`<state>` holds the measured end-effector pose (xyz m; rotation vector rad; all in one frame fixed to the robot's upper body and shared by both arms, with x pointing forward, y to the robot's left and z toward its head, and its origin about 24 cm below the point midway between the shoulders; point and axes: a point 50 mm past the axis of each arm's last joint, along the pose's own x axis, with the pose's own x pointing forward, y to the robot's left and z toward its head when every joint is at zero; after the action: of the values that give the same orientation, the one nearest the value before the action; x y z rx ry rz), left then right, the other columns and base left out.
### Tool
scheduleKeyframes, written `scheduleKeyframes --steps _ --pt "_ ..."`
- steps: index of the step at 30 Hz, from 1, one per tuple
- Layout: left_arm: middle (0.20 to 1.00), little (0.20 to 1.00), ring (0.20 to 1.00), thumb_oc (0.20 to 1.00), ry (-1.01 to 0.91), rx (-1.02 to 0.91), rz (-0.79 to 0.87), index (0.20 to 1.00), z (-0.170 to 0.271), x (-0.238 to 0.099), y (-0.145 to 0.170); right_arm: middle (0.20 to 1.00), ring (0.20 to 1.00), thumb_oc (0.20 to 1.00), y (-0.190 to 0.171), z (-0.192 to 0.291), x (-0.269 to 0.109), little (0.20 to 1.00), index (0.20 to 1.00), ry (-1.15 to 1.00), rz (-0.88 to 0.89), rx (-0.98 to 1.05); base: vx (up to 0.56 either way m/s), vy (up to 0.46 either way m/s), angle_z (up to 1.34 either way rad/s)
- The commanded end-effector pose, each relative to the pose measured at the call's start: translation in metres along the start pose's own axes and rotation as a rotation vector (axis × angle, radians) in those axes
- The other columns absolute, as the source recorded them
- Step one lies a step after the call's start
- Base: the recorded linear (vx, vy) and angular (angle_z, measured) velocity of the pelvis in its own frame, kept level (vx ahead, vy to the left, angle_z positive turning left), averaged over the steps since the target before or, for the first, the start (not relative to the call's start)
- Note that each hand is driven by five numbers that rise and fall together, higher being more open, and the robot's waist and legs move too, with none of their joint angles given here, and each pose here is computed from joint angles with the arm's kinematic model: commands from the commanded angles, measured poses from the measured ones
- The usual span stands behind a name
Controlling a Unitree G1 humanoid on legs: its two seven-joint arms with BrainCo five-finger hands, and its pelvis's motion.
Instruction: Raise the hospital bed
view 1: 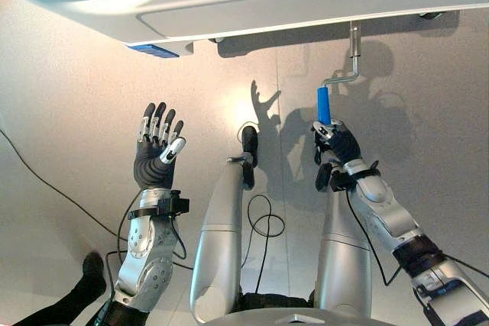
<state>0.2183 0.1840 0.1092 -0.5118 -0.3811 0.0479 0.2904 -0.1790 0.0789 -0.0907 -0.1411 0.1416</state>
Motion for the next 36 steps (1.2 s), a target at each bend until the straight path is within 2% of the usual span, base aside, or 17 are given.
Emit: scheduleKeyframes --steps 1,12,20,28,35,36 --pt "1.000 1.000 1.000 1.000 -0.133 0.006 -0.024 1.000 0.023 -0.001 -0.001 0.200 0.200 0.200 -0.028 0.074 0.007 0.200 0.200 -0.384 -0.112 0.034 0.00 -0.010 -0.05" --pt "1.000 1.000 1.000 1.000 -0.173 0.015 -0.001 1.000 0.032 -0.003 0.005 0.200 0.200 0.200 -0.066 0.089 -0.003 0.200 0.200 -0.491 -0.345 0.076 0.00 -0.004 -0.01" --pt "1.000 1.000 1.000 1.000 -0.197 0.006 -0.002 1.000 0.041 -0.008 0.006 0.200 0.200 0.200 -0.104 0.118 -0.003 0.200 0.200 -0.583 -0.541 -0.042 0.01 -0.004 -0.03" --pt "1.000 1.000 1.000 1.000 -0.197 0.004 -0.019 1.000 0.044 -0.011 0.003 0.200 0.200 0.200 -0.133 0.115 -0.004 0.200 0.200 -0.516 -0.682 -0.140 0.01 -0.004 -0.02" --pt "1.000 1.000 1.000 1.000 -0.183 0.014 -0.021 1.000 0.043 -0.013 0.003 0.200 0.200 0.200 -0.145 0.102 -0.003 0.200 0.200 -0.431 -0.746 -0.189 0.00 -0.001 0.00" --pt "1.000 1.000 1.000 1.000 -0.155 0.038 -0.007 1.000 0.037 -0.013 0.005 0.482 0.482 0.482 -0.144 0.093 -0.002 0.482 0.482 -0.390 -0.745 -0.197 0.00 0.000 0.00"
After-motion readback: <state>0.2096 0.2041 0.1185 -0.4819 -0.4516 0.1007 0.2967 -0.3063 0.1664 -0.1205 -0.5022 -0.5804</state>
